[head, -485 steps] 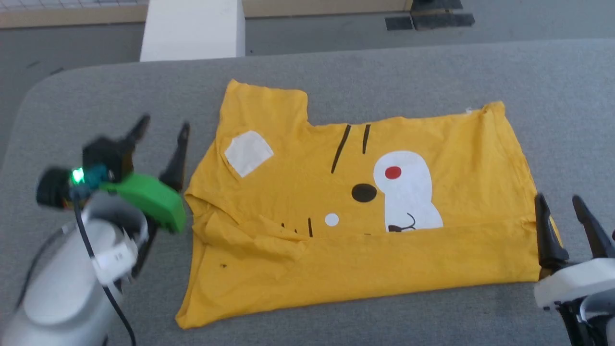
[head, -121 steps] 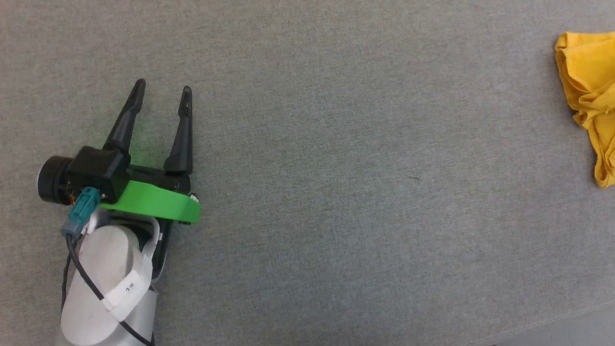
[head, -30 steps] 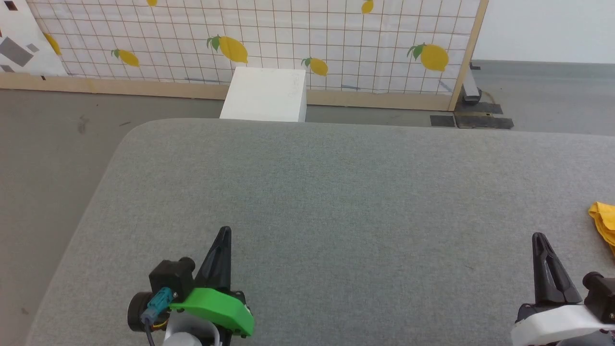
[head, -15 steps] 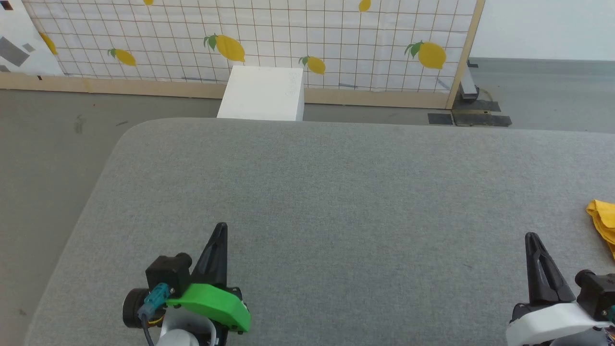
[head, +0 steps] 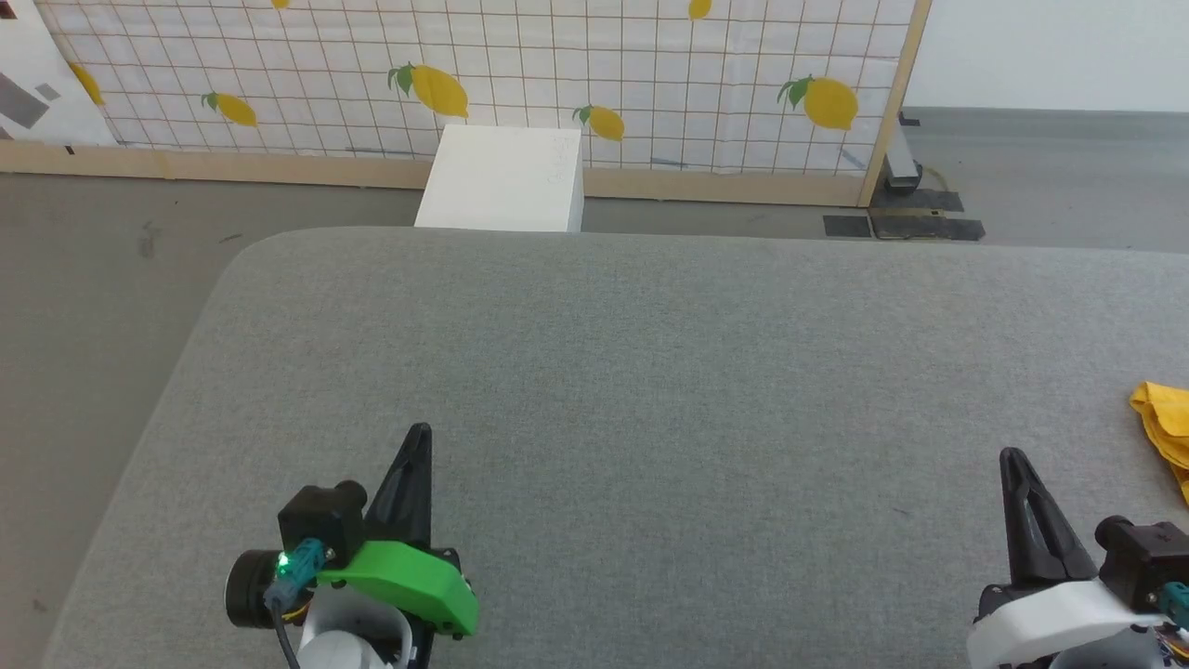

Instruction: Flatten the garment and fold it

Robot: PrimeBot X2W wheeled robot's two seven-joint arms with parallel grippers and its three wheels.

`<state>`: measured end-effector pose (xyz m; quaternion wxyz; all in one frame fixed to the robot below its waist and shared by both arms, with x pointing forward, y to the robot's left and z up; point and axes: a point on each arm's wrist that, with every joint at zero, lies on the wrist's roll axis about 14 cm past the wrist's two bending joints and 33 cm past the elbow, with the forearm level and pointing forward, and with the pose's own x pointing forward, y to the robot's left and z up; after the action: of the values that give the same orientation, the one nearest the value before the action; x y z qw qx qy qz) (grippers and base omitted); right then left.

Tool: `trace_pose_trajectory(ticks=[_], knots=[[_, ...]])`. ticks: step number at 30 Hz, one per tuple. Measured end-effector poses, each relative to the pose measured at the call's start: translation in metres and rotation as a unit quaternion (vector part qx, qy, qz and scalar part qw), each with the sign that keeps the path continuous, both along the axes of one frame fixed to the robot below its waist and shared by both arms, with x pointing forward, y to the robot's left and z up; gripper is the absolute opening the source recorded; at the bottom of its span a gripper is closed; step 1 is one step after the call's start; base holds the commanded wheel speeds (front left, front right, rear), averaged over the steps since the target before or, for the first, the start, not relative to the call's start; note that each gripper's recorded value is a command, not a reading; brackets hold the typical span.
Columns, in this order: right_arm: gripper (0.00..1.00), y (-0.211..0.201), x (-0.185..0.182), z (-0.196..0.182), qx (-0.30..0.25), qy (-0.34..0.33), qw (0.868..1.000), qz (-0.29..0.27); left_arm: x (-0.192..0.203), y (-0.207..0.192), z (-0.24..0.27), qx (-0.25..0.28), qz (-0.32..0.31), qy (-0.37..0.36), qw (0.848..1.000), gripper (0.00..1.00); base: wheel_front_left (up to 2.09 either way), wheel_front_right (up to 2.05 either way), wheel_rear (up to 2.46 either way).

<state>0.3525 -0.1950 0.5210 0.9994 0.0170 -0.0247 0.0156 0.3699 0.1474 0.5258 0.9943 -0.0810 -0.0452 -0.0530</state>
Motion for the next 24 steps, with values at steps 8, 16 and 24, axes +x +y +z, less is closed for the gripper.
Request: trace_pose_trajectory(ticks=[8, 16, 24], knots=[[0.0, 0.0026, 0.0013, -0.0002, -0.004, 0.003, 1.0, 0.004, 0.0015, 0.0021, 0.0014, 0.007, 0.003, 0.002, 1.0, 0.0, 0.0, 0.0, 0.0], [0.0, 0.0062, 0.0038, 0.0013, -0.007, 0.003, 1.0, 0.009, 0.0012, 0.0046, 0.0006, 0.013, 0.007, 0.006, 1.0, 0.0, 0.0, 0.0, 0.0], [0.0, 0.0086, 0.004, -0.0007, -0.009, 0.01, 1.0, 0.012, 0.0024, 0.0058, 0.0016, 0.026, 0.009, 0.008, 1.0, 0.0, 0.0, 0.0, 0.0]])
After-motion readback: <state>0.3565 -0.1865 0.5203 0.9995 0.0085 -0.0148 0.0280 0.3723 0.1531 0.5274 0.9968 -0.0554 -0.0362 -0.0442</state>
